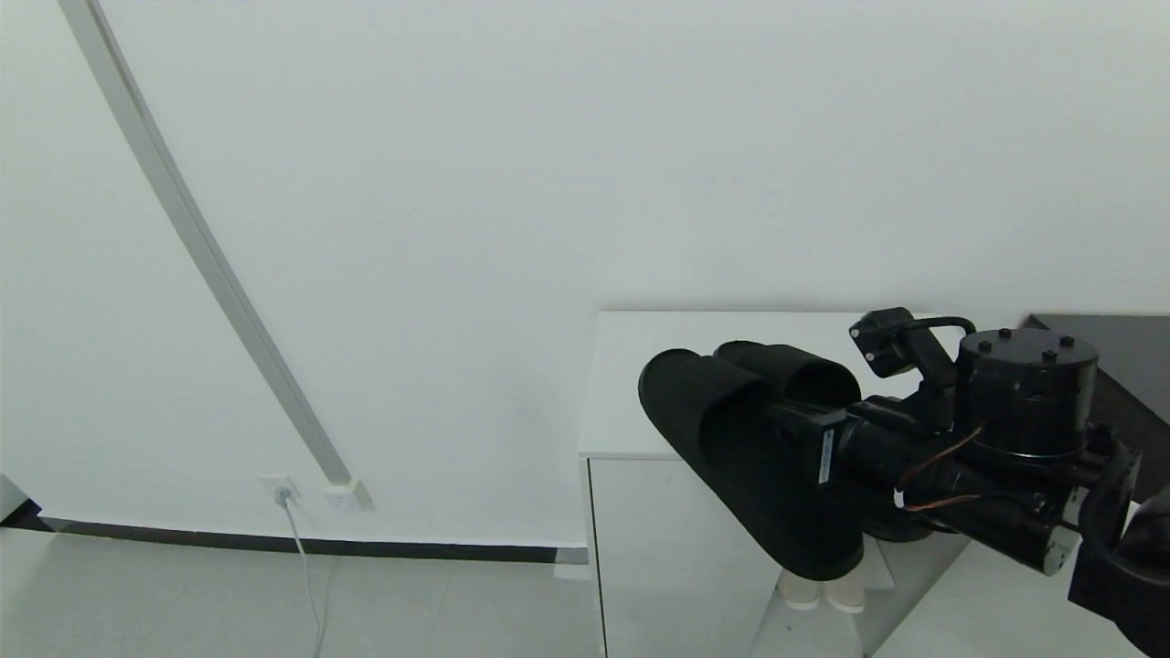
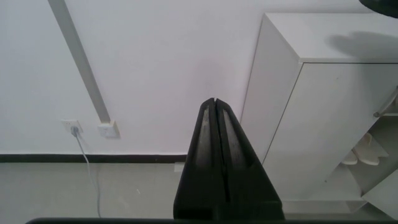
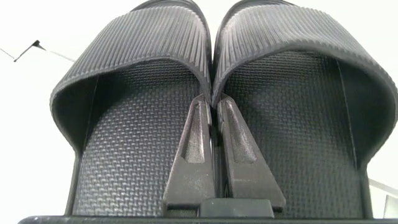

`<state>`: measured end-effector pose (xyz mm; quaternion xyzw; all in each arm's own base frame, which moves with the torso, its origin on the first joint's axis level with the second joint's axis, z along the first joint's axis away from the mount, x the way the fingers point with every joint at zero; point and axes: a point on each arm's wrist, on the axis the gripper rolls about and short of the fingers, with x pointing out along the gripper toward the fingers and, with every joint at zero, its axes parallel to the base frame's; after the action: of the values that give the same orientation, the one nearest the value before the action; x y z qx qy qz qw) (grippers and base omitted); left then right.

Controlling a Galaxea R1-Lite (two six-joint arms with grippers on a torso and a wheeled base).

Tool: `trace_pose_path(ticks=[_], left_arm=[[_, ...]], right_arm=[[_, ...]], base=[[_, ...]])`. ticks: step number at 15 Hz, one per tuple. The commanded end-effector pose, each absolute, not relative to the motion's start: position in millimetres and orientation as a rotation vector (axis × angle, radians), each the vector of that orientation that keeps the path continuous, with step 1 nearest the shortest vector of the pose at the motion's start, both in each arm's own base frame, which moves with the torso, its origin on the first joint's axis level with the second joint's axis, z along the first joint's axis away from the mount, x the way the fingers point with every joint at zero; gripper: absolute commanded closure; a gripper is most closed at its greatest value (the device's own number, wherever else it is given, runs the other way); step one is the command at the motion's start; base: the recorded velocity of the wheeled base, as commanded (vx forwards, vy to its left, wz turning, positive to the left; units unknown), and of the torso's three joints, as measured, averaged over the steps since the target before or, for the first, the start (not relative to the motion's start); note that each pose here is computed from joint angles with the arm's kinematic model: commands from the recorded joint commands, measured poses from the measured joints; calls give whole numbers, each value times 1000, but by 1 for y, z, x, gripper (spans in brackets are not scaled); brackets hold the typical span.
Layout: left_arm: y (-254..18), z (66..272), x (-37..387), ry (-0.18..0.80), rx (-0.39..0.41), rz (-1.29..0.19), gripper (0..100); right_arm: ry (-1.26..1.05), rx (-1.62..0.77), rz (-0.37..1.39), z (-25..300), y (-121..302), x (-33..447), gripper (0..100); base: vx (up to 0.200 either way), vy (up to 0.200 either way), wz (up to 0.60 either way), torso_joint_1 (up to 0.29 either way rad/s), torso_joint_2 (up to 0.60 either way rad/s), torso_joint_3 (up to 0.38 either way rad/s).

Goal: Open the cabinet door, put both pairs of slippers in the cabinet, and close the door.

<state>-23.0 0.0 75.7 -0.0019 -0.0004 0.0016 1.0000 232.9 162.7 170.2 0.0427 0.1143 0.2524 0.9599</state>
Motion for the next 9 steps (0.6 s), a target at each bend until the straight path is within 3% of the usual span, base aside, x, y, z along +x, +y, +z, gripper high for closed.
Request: trace_pose_path(ticks=[1,7,9], left_arm=[[0,76,-23,0,-5,3,100],[0,76,-23,0,-3,3,100],[0,75,-23,2,-3,3,100]], right_arm=[[235,84,512,169,162,232,100],[236,79,517,169,163,229,100],[236,77,521,169,164,228,100]], base=[[-200,0,0,12,-2,2],[-200,0,0,1,5,2],[0,0,0,0,0,0]])
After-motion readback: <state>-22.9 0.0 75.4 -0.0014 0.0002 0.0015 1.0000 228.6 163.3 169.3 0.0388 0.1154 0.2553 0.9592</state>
